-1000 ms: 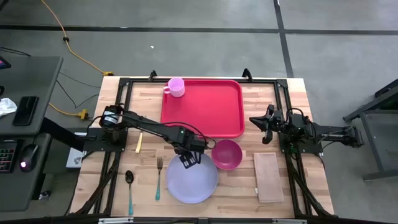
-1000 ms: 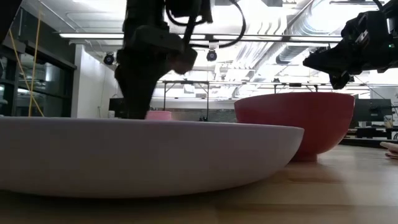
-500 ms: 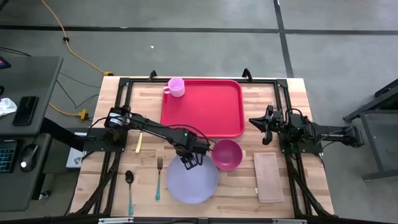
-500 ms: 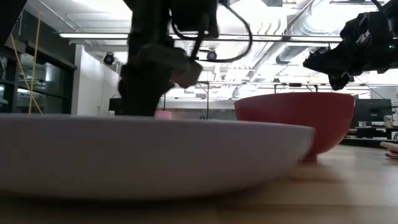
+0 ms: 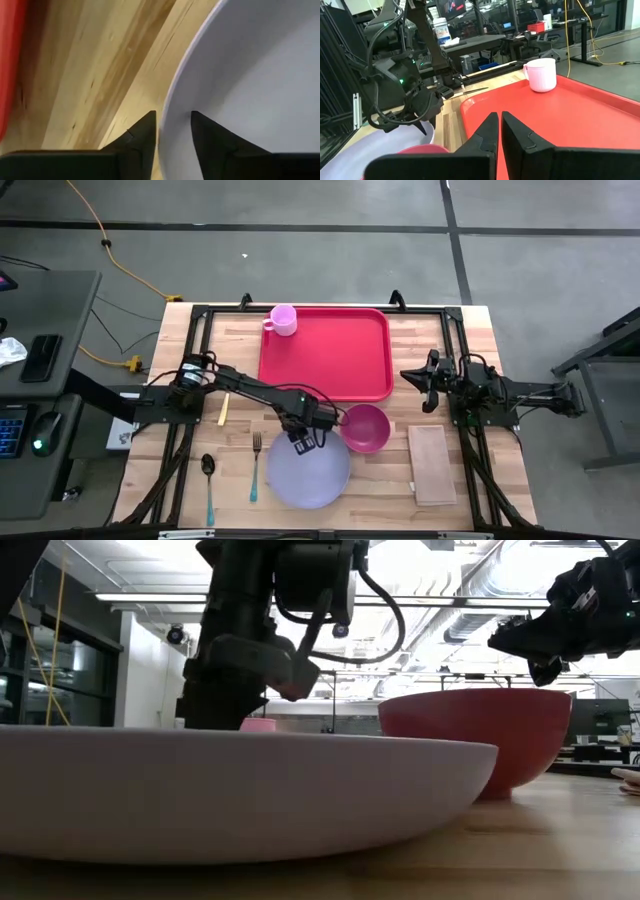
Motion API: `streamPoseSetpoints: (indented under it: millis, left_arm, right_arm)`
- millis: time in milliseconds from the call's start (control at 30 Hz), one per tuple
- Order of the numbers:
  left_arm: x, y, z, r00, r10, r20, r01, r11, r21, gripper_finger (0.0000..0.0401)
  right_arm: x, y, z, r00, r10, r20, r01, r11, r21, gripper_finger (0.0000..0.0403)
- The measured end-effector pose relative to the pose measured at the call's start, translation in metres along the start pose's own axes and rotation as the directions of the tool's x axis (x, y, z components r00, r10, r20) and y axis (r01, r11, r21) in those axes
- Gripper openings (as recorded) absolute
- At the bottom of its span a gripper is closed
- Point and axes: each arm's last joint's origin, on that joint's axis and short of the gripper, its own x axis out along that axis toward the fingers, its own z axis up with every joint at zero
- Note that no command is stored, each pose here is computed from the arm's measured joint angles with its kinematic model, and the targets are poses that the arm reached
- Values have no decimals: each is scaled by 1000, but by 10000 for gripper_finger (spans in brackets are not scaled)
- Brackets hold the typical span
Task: Set up tray
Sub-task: Put the blue plate at the bottom of the pink mug on the orange serving tray
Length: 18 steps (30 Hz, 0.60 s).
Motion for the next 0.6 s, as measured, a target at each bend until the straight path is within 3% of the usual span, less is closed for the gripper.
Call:
streamPoseSetpoints:
  millis: [400, 600]
  left_arm:
    - [-3, 2, -3, 999, 9, -34, -9, 1000, -1, 18]
    - [-3, 2, -5, 998, -6, -62, 6, 1000, -3, 12]
  right_arm:
    - [0, 0, 0, 1000, 0, 0, 0, 1000, 0, 0]
    - [0, 0, 0, 1000, 0, -1, 0, 1000, 0, 0]
